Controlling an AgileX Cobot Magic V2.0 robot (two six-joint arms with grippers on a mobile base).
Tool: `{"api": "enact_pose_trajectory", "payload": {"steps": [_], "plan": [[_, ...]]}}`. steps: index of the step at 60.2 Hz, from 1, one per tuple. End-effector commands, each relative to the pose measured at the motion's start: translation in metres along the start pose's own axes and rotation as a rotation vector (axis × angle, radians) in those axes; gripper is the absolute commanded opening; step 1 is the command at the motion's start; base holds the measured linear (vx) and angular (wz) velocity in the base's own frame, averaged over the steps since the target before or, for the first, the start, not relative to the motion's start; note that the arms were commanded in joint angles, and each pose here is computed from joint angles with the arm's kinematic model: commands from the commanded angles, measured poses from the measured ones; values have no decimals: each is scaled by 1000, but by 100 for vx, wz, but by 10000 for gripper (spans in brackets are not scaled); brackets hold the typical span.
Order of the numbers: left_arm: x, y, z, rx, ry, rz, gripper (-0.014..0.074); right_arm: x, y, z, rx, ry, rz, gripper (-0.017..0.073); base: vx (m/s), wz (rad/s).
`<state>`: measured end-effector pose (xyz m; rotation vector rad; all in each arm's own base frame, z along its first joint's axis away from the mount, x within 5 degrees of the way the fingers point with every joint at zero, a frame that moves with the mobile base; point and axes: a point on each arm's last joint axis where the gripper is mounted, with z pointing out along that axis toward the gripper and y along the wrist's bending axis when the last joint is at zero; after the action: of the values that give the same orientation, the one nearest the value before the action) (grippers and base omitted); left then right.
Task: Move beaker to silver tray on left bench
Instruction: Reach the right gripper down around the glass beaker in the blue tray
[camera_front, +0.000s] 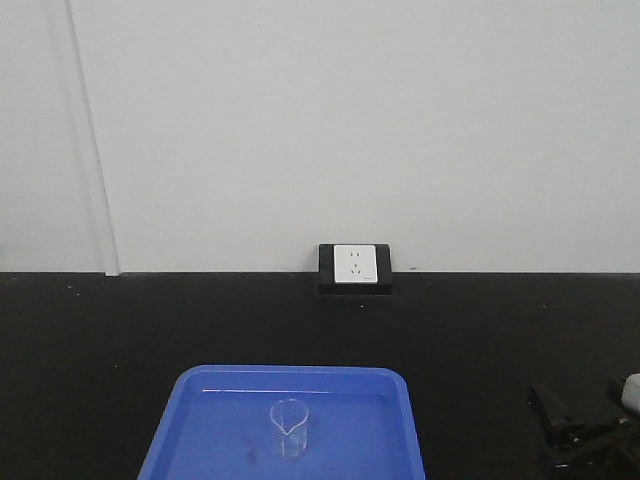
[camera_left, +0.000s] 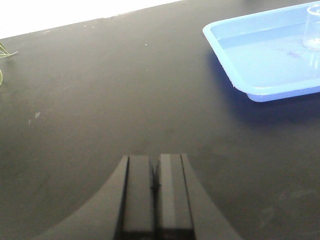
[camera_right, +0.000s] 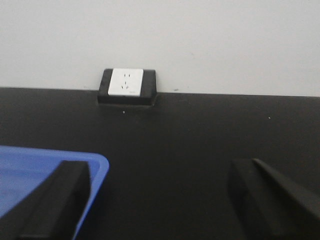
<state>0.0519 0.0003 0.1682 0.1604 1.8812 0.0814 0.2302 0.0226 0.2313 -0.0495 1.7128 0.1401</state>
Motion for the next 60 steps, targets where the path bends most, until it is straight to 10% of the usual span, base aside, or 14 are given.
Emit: {"api": "enact_pose_trajectory", "payload": {"steps": [1,32,60], "plan": [[-2,-1,2,3,-70,-1,1,-28,3,0,-42,-204,39,727,0,0],[-2,-1,2,3,-70,-1,1,20,78,91,-548,50,-60,677,0,0],[-2,-1,2,3,-70,-1,1,82,152,174,-695,143,-79,656,0,0]]}}
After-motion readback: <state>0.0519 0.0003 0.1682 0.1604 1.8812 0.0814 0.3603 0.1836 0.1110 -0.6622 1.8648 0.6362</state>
